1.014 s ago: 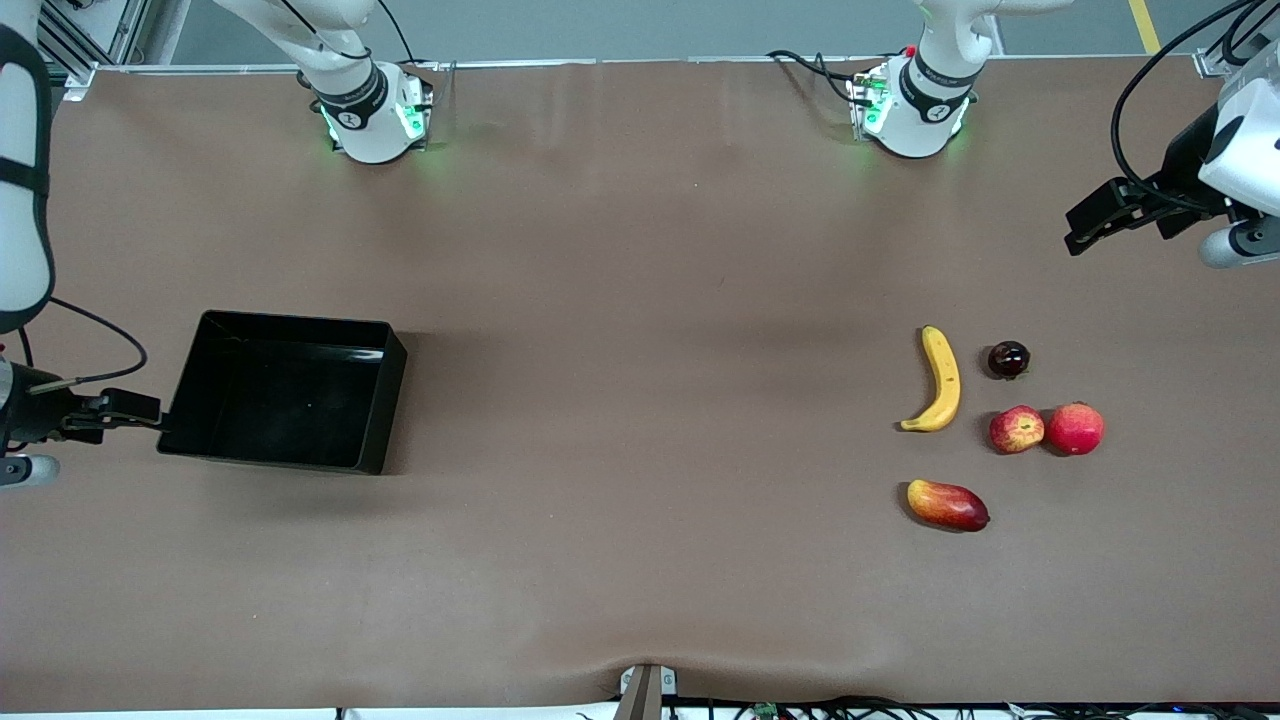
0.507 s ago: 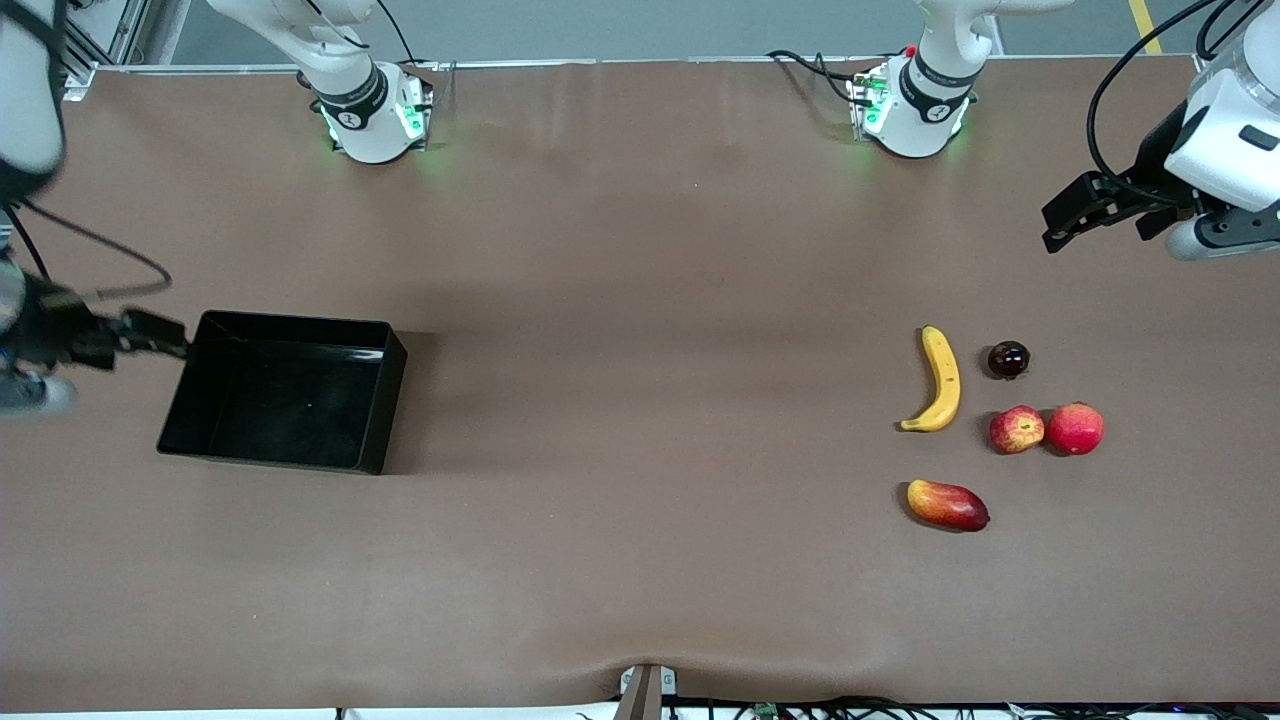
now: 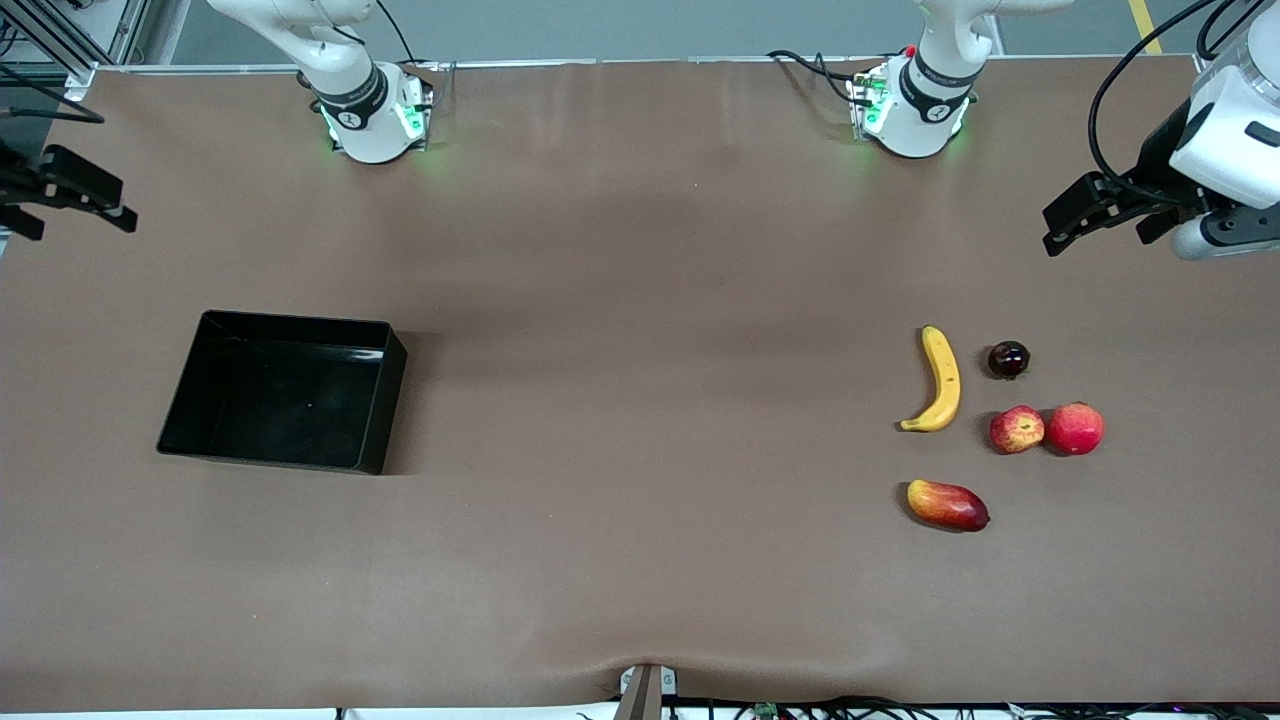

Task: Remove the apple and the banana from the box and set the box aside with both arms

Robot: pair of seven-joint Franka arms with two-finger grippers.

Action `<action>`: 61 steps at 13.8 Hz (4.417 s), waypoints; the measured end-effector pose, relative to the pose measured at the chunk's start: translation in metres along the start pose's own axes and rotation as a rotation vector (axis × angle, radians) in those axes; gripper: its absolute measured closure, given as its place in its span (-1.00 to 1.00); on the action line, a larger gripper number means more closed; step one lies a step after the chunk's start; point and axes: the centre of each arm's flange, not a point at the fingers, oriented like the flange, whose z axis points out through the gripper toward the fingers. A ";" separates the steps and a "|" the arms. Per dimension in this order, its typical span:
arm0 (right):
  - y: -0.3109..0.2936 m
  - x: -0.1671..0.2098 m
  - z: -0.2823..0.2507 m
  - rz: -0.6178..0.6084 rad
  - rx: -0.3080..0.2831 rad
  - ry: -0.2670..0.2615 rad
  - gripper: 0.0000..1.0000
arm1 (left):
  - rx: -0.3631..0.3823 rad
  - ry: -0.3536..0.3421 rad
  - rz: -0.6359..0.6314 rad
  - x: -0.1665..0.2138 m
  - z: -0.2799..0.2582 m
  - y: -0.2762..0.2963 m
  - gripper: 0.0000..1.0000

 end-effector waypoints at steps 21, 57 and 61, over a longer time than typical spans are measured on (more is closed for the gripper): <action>-0.002 0.002 0.011 -0.004 -0.046 0.012 -1.00 | 0.007 0.025 -0.013 -0.008 -0.006 -0.013 -1.00; 0.006 0.001 0.012 0.011 -0.037 0.007 -1.00 | 0.049 0.098 -0.025 0.074 0.112 -0.035 -1.00; 0.007 0.000 0.012 0.014 -0.035 -0.001 -1.00 | 0.047 0.119 0.036 0.037 0.060 -0.023 -1.00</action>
